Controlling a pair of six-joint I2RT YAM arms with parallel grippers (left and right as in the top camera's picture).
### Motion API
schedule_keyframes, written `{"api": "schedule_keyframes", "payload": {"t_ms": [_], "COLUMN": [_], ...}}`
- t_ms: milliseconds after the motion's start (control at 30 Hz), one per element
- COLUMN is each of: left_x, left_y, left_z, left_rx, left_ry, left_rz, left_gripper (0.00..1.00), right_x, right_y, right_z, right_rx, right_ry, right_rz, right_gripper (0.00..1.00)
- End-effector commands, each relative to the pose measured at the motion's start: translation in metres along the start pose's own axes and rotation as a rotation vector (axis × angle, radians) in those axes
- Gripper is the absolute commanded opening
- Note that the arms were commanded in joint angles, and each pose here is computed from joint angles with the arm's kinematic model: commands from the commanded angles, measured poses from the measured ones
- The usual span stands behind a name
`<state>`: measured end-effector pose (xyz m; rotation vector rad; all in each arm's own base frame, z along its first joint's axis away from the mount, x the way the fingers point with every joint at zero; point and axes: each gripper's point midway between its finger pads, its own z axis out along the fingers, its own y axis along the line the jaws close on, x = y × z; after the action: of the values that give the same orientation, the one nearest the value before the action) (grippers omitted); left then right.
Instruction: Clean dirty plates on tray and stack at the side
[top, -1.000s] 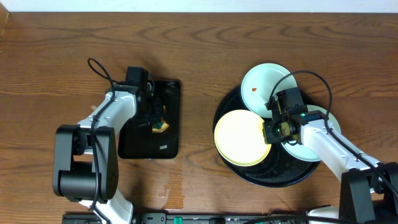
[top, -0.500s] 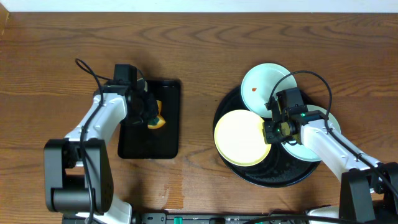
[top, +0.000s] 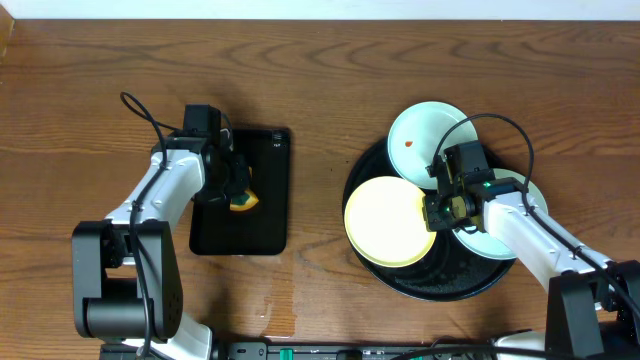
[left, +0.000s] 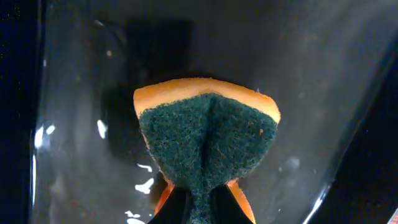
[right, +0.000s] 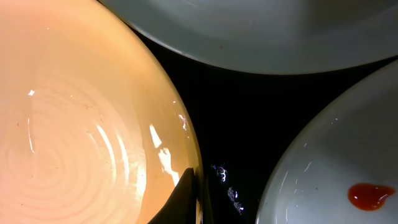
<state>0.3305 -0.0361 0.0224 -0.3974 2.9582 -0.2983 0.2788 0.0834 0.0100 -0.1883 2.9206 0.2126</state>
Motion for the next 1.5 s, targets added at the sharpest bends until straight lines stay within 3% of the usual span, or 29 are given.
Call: {"api": "schedule_keyframes", "payload": {"t_ms": [0,100,200,333,567,733,1067,1300,1467], "left_x": [0.010,0.016,0.022,0.029,0.029,0.023,0.019,0.019,0.018], "left_y": [0.009,0.011,0.012,0.014,0.013,0.009,0.005,0.005,0.005], "left_z": [0.006,0.006,0.005,0.005,-0.002,-0.017,-0.028,-0.028,-0.028], "left_rx": [-0.026,-0.032,-0.039,-0.047,-0.045,-0.029,-0.018,-0.018,-0.018], "left_ry": [0.037,0.059,0.083,0.114,0.105,0.051,0.011,0.011,0.011], "left_rz": [0.011,0.031,0.026,0.020,0.021,0.030,0.037,0.037,0.037], "left_gripper": [0.08,0.15,0.43,0.54,0.57,0.57,0.57,0.57,0.57], "right_x": [0.002,0.002,0.002,0.003,0.013,0.018,0.008,-0.020,-0.039], "right_y": [0.000,0.000,0.000,0.000,0.000,-0.001,0.009,0.014,-0.001], "right_z": [0.002,0.002,0.002,0.002,0.009,0.014,0.007,-0.032,-0.068], "right_rx": [0.003,0.003,0.003,0.003,-0.006,-0.007,-0.059,-0.067,0.036], "right_ry": [0.013,0.012,0.010,0.014,0.027,0.026,-0.015,-0.181,-0.337], "right_rz": [0.003,0.003,0.003,0.003,0.008,0.008,0.017,-0.004,-0.002], "right_gripper": [0.05,0.08,0.11,0.12,0.15,0.01,0.01,0.01,0.01]}}
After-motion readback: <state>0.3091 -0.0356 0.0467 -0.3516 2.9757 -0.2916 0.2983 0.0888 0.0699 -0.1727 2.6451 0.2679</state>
